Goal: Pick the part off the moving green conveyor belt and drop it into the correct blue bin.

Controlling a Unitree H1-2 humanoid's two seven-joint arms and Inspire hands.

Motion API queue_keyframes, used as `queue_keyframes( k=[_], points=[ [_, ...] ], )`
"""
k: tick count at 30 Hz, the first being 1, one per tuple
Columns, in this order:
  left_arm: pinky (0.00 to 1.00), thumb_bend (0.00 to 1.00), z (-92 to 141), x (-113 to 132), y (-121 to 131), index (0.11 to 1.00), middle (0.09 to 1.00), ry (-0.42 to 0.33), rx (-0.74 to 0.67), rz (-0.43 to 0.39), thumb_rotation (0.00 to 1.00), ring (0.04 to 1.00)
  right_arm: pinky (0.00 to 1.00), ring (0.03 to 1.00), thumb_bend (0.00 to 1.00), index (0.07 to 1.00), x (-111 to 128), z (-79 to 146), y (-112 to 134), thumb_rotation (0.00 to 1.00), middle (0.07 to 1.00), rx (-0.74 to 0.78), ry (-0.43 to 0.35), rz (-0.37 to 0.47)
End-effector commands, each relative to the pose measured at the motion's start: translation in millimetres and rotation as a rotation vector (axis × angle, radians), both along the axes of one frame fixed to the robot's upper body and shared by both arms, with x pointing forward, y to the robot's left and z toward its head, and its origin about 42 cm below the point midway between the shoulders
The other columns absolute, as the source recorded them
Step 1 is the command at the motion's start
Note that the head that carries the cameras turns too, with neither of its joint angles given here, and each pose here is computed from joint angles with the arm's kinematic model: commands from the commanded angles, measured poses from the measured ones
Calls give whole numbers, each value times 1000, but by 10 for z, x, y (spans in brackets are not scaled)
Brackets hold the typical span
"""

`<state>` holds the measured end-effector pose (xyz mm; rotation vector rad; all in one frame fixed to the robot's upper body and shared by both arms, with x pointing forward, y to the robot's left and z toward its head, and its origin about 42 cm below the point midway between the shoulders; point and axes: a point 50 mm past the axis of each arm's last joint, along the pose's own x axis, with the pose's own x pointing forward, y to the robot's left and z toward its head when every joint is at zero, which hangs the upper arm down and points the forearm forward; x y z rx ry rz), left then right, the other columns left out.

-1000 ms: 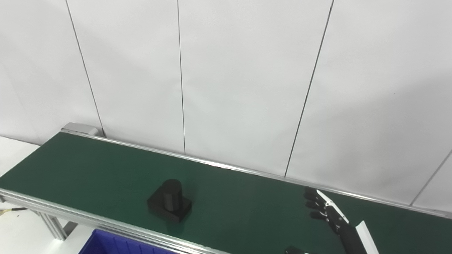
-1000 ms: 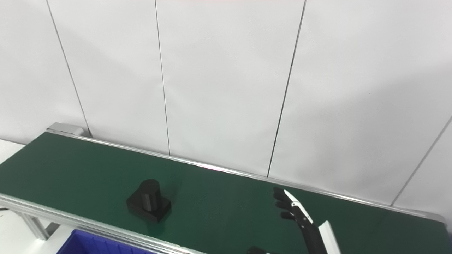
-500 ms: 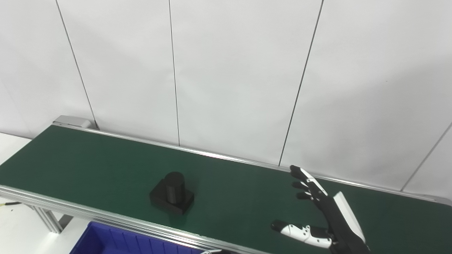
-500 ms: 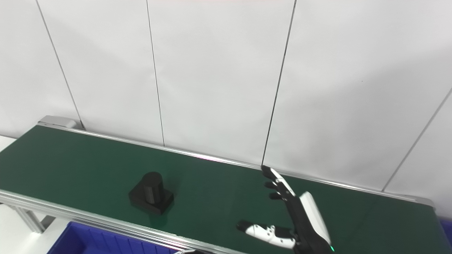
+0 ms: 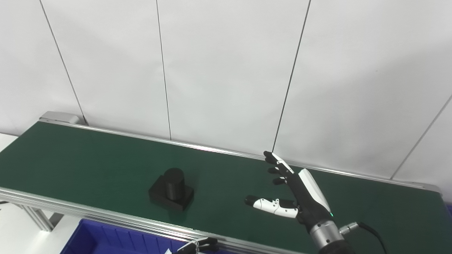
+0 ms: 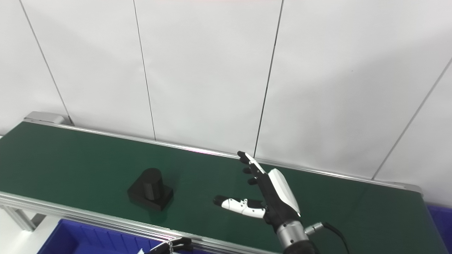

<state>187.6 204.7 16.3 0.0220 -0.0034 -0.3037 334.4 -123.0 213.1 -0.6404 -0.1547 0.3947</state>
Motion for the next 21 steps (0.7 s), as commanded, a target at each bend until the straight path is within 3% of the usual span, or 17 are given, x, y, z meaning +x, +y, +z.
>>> queue_keyframes(
  k=[1,21],
  points=[
    [528,779,110,42,0,774,746,-66,-38,-1,291,642,711,856,759,953,100,153,87,512,925,-10,-39,16],
    [522,812,155,68,70,749,729,-89,-79,13,295,609,699,884,783,961,497,100,383,524,940,-128,-22,74]
  ],
)
